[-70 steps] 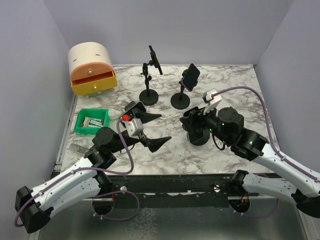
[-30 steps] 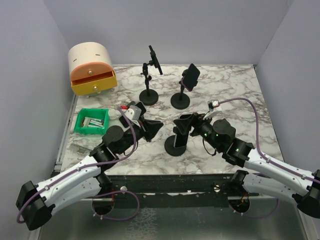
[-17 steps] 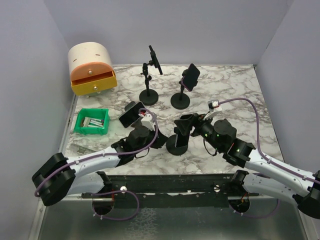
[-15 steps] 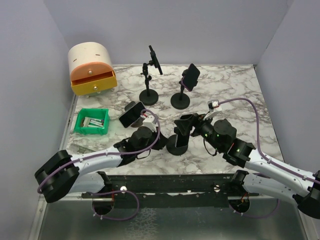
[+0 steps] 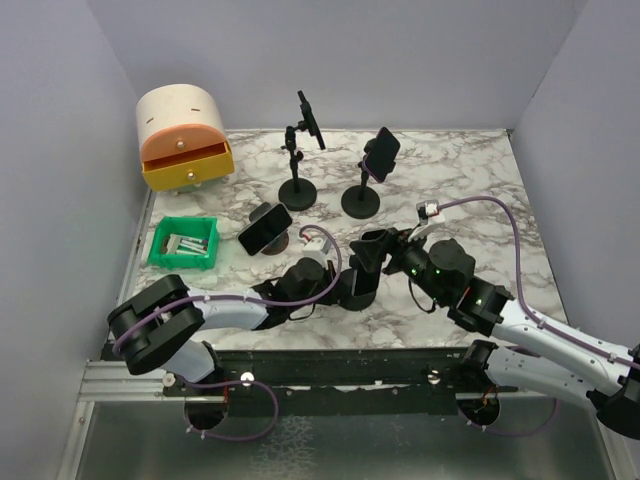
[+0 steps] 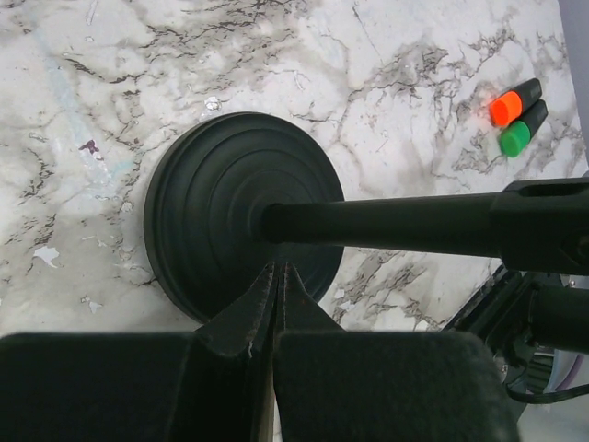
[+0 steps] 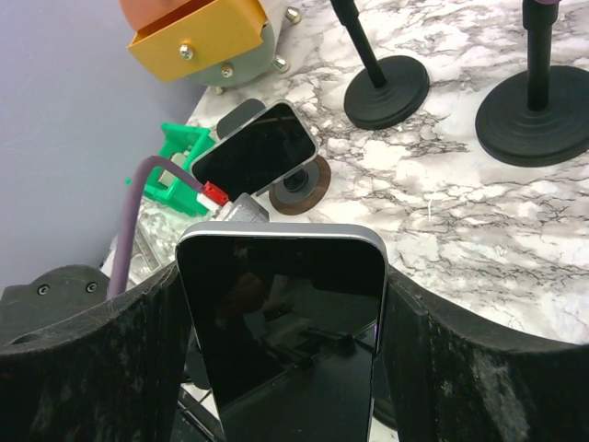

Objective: Remove the phone from the phone stand
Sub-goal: Place the phone stand with the phone at the center of the board.

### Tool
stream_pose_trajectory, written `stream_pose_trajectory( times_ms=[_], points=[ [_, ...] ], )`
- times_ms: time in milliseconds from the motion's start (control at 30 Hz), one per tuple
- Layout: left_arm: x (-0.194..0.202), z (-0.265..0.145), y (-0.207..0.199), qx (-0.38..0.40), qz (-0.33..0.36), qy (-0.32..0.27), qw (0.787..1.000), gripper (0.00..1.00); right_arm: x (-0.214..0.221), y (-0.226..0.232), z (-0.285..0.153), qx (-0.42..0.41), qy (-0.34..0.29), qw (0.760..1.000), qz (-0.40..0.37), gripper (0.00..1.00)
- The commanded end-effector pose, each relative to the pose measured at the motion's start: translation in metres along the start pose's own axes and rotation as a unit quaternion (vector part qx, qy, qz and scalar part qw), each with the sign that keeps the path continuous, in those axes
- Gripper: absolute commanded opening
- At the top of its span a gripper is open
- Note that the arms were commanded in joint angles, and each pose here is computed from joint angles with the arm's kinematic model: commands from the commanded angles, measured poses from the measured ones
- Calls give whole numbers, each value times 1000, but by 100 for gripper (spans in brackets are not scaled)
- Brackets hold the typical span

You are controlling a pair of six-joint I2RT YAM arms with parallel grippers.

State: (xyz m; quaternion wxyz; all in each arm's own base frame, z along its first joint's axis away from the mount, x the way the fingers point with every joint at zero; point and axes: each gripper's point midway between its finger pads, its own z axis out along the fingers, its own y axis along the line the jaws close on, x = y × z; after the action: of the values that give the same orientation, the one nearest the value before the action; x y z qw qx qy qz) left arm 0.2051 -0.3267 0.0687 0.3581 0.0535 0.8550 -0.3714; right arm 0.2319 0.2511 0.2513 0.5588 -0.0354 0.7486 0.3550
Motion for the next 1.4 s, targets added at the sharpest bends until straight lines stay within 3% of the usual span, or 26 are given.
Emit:
stream_pose_trajectory(
  times_ms=[0, 300, 733, 1367],
  points=[
    [-8, 8, -4, -1, -7, -23, 1000, 0, -22, 12, -5, -15, -18, 1000, -16, 30],
    [9, 19, 17, -33, -13, -8, 999, 0, -15, -3, -4, 27, 17, 997, -74, 29],
    [14, 30, 11, -19, -2, -6, 1000, 0, -13, -11, -7, 38, 24, 994, -100, 29],
    [49, 44, 49, -76, 1, 34, 996, 0, -28, -41, -10, 123, 64, 961, -238, 28]
  ],
)
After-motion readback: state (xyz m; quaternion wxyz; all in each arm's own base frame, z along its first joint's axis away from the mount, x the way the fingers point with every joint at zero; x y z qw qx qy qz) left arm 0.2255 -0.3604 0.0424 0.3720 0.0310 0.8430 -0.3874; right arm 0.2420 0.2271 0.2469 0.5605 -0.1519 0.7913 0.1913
